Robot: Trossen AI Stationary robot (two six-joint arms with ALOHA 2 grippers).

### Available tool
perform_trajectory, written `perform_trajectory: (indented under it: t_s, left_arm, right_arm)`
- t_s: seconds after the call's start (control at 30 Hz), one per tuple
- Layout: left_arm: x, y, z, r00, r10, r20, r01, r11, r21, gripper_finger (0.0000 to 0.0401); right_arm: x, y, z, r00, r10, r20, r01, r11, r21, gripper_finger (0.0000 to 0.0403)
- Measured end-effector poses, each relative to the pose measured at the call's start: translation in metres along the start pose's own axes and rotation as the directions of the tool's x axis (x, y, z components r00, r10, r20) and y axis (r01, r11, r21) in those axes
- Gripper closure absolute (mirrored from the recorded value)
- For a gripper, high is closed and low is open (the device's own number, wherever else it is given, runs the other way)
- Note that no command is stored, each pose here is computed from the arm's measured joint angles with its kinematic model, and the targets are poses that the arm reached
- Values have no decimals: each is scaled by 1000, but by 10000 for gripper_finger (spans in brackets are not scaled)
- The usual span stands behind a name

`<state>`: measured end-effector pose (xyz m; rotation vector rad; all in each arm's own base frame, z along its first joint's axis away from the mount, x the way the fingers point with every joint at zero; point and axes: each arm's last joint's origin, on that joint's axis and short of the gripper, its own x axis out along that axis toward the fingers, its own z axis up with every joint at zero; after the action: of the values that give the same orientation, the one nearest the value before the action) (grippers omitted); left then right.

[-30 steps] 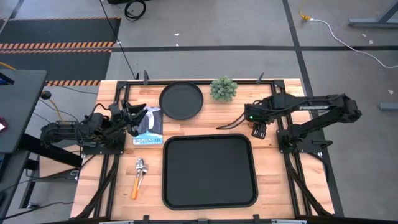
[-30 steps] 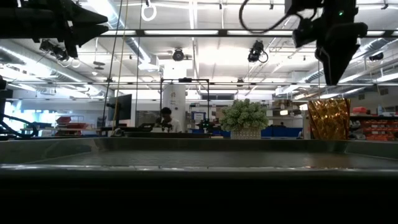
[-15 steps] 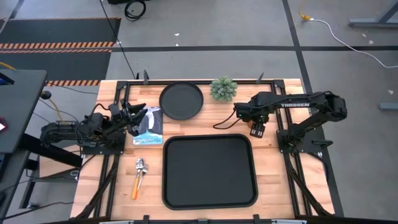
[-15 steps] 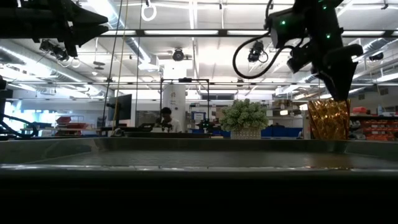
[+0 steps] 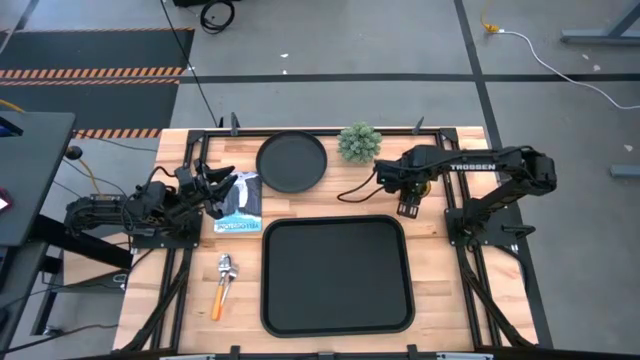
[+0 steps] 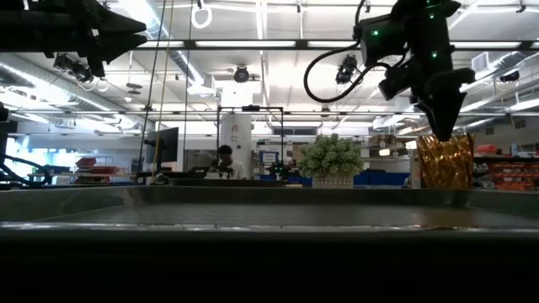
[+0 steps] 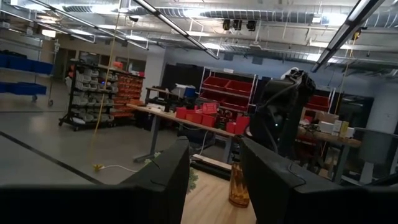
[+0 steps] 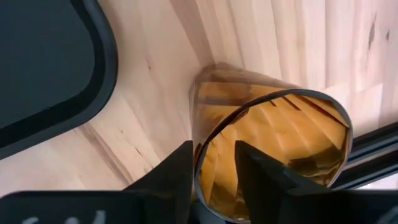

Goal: Pick and place plate/cup/fork/spoon on tray
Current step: Put the yellow cup on the black tray

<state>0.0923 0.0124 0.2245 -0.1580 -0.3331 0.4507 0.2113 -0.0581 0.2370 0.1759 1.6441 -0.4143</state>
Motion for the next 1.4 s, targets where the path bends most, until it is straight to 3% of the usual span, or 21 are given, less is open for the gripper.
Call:
perform_trajectory:
  t_s: [0.57,1.13,1.4]
  left_arm:
    - [0,0,0,1000,-2,0,2,1000,-4,253]
    - [0,0,0,1000,-2,-3,2,1000,-1,253]
    - [0,0,0,1000,-2,-3,2,1000,-6,253]
  right_arm:
    - [1,-9,2,997,75,7,-76,995,65,391]
    - [0,-11,1,999,49,13,-49,999,-25,393]
    - [-14,-14,-9,992,58,109,-54,998,-42,393]
